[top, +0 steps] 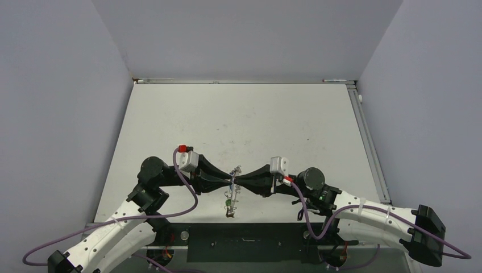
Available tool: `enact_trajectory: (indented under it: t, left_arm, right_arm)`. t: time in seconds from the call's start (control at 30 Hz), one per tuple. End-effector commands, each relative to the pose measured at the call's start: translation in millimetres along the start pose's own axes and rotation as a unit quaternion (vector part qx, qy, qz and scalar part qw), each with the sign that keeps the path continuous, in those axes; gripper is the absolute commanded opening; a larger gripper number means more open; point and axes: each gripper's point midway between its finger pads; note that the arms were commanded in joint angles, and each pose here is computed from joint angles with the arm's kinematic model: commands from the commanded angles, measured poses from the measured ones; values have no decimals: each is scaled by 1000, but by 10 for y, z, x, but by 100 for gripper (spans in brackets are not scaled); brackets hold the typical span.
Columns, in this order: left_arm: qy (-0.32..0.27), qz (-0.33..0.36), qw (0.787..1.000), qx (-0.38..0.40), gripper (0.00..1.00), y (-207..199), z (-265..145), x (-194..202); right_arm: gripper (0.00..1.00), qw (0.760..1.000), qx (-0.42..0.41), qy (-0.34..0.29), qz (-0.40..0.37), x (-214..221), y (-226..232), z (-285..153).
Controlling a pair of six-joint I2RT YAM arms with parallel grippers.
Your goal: Put the keys on the keyring
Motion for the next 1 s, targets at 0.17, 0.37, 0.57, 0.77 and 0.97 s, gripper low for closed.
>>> enact_trajectory:
  t: [0.17, 0.37, 0.57, 0.77, 0.97]
  left_arm:
    - [-14, 21, 1000, 11, 15, -44, 4, -71]
    - [-13, 23, 1000, 10, 0, -46, -1, -70]
    - [-15, 25, 1000, -1, 6, -22, -12, -74]
    - [-14, 23, 1000, 1, 10, -28, -12, -62]
    - [-17, 25, 1000, 1, 6, -30, -13, -79]
  right_arm:
    - [5, 997, -17, -73, -23, -466, 25, 100]
    - [5, 996, -18, -82, -20, -480, 31, 95]
    - [5, 995, -16, -93, -16, -515, 33, 77]
    - [5, 995, -16, -94, -13, -505, 32, 84]
    - [5, 996, -18, -90, -11, -476, 29, 98]
Point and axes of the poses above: each gripper's point midway between its finger pads, its own z axis out along the fingers, its own y axis along the line the jaws close on, x = y × z, and after that the axes turned 3 degrees about z, right-handed
